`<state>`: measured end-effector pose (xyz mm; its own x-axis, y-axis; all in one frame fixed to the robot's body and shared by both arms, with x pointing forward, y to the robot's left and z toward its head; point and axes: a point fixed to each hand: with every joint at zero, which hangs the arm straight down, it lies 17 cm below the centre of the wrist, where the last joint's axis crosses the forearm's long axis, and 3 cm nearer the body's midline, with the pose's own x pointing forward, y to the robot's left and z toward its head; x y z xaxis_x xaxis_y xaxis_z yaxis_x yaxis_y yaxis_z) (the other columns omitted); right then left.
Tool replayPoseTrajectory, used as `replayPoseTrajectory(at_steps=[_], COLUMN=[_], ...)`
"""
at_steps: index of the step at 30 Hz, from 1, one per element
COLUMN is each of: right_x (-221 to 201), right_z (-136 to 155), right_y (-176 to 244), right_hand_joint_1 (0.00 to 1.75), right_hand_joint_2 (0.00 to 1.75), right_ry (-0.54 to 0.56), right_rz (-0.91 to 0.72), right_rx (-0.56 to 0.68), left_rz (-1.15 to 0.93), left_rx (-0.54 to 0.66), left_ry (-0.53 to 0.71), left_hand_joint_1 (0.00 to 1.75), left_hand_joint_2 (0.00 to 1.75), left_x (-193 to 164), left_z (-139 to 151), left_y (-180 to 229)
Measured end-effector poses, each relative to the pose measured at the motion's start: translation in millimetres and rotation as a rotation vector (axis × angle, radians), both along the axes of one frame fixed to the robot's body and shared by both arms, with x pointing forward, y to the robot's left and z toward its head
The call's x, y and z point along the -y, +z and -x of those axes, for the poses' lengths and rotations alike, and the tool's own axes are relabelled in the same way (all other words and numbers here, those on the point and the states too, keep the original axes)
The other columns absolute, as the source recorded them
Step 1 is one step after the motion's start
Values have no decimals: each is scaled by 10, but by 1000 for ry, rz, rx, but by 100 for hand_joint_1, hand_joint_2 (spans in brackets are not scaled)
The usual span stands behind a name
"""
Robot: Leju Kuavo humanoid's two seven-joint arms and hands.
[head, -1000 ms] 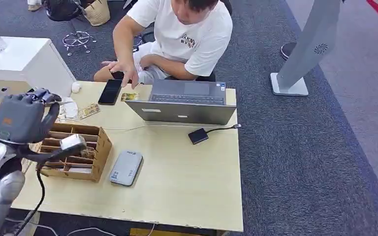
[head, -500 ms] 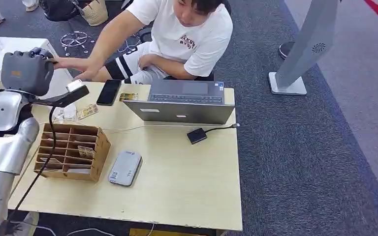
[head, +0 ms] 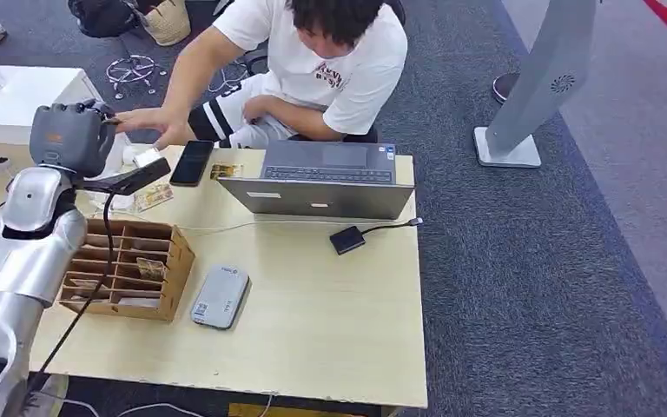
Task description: Pass the card to the sensor for recognition and then transmit it.
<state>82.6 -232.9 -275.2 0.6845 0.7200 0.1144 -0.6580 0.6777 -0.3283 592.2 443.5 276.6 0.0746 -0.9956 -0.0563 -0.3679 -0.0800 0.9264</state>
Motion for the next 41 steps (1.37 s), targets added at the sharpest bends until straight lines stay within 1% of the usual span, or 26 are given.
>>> replayPoseTrajectory(at_steps=[8, 12, 15, 16, 19, 21, 23, 25, 27, 28, 29, 31, 33, 35, 36, 37, 38, 39, 40, 41], right_x=[5, 6, 23, 25, 36, 43, 53, 70, 80, 90, 95, 94, 91, 91, 87, 84, 75, 66, 65, 66], right_z=[9, 7, -8, -10, -6, 1, 10, 59, 135, 168, 186, 212, 221, 229, 231, 234, 235, 231, 225, 216], right_y=[-2, -1, 3, 4, 4, 4, 3, -3, -12, -16, -18, -20, -21, -21, -21, -20, -19, -18, -16, -13], right_hand_joint_1=[0, 0, 0, 0, 0, 0, 0, 0, 0, 0, 0, 0, 0, 0, 0, 0, 0, 0, 0, 0], right_hand_joint_2=[175, 175, 175, 0, 0, 0, 0, 0, 0, 0, 0, 0, 0, 0, 0, 0, 0, 0, 0, 0], right_ry=[-3, -3, -11, -18, -29, -48, -74, -119, -146, -157, -168, -178, -182, -187, -190, -198, -200, -200, -200, -199], right_rz=[0, 1, 7, 7, 7, 6, 2, -1, -2, 0, 0, 1, 1, 3, 3, 3, 0, -3, -5, -5], right_rx=[-1, -1, 9, 11, 20, 22, 23, 24, 14, 10, 7, 4, 2, -1, -1, 0, 2, 6, 13, 19], left_rz=[62, 72, 118, 136, 204, 316, 498, 779, 974, 1054, 1118, 1158, 1150, 1211, 1298, 1448, 1582, 1681, 1749, 1782], left_rx=[27, 41, 71, 86, 128, 166, 188, 198, 208, 204, 201, 188, 201, 293, 346, 436, 539, 670, 813, 986], left_ry=[-55, -69, -98, -115, -174, -254, -366, -531, -677, -727, -760, -778, -728, -612, -560, -501, -504, -538, -571, -585], left_hand_joint_1=[0, 0, 0, 0, 0, 0, 0, 0, 0, 0, 0, 0, 0, 0, 0, 0, 0, 0, 0, 0], left_hand_joint_2=[175, 175, 175, 175, 175, 175, 175, 175, 175, 175, 175, 175, 175, 175, 175, 175, 175, 175, 175, 175], left_x=[93, 125, 174, 207, 290, 368, 445, 515, 500, 449, 367, 182, -47, -429, -630, -927, -1155, -1364, -1565, -1780], left_z=[133, 192, 277, 326, 545, 777, 1127, 1657, 2137, 2330, 2501, 2823, 3072, 3295, 3383, 3556, 3744, 3971, 4209, 4479], left_y=[-101, -89, -35, -10, 21, 45, -15, -116, -101, -91, -71, -65, -49, -47, -65, -139, -185, -215, -271, -376])
